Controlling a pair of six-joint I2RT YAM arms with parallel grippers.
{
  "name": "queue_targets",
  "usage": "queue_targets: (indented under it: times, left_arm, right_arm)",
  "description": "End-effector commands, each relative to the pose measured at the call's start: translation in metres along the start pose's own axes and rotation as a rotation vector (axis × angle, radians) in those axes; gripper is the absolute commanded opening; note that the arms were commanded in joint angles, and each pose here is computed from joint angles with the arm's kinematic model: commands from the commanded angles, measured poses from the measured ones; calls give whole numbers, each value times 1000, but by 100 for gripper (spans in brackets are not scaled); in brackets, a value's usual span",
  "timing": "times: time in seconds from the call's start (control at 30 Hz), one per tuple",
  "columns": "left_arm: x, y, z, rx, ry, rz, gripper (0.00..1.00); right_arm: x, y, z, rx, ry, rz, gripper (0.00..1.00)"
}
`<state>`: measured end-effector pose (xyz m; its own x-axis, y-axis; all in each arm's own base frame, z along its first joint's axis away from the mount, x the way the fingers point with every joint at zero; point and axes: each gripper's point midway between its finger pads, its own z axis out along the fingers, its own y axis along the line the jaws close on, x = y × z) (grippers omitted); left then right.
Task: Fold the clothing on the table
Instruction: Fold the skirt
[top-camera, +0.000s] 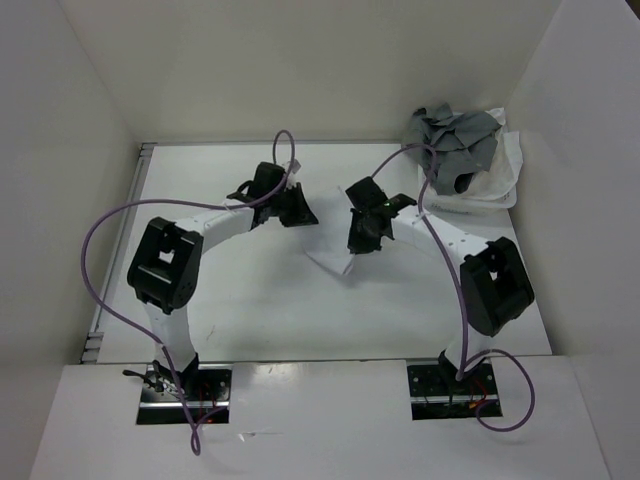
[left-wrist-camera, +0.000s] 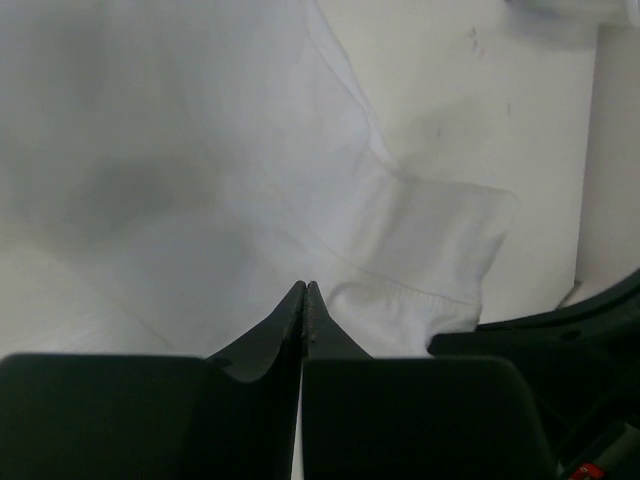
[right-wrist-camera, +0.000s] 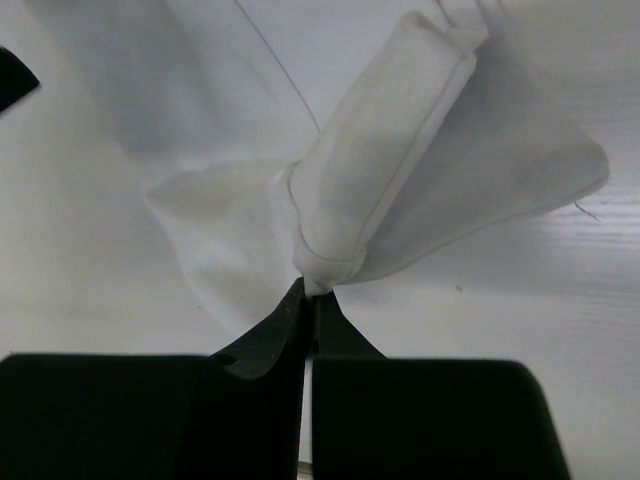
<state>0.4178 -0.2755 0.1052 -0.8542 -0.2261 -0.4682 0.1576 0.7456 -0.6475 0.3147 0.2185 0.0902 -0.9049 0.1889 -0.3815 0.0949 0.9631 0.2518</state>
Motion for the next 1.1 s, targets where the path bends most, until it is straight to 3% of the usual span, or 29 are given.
queue_targets:
  times: [0.0,0.13,0.23,0.73,1.07]
  left_arm:
    - [36,-32,9,126,82,6,0]
    - [82,-33,12,121,177,5,0]
    - [95,-36,12,110,189,19,0]
    - [90,-12,30,-8,150,52,0]
    - [125,0,42,-60,204,71,0]
  right_arm:
    - [5,2,-12,-31,-20,28,0]
    - [9,-2,-22,-35,-24,50,0]
    - [19,-10,-24,-23,-10,58,0]
    - [39,-27,-37,0,14,96,0]
    - [42,-28,-44,-4,1,107,0]
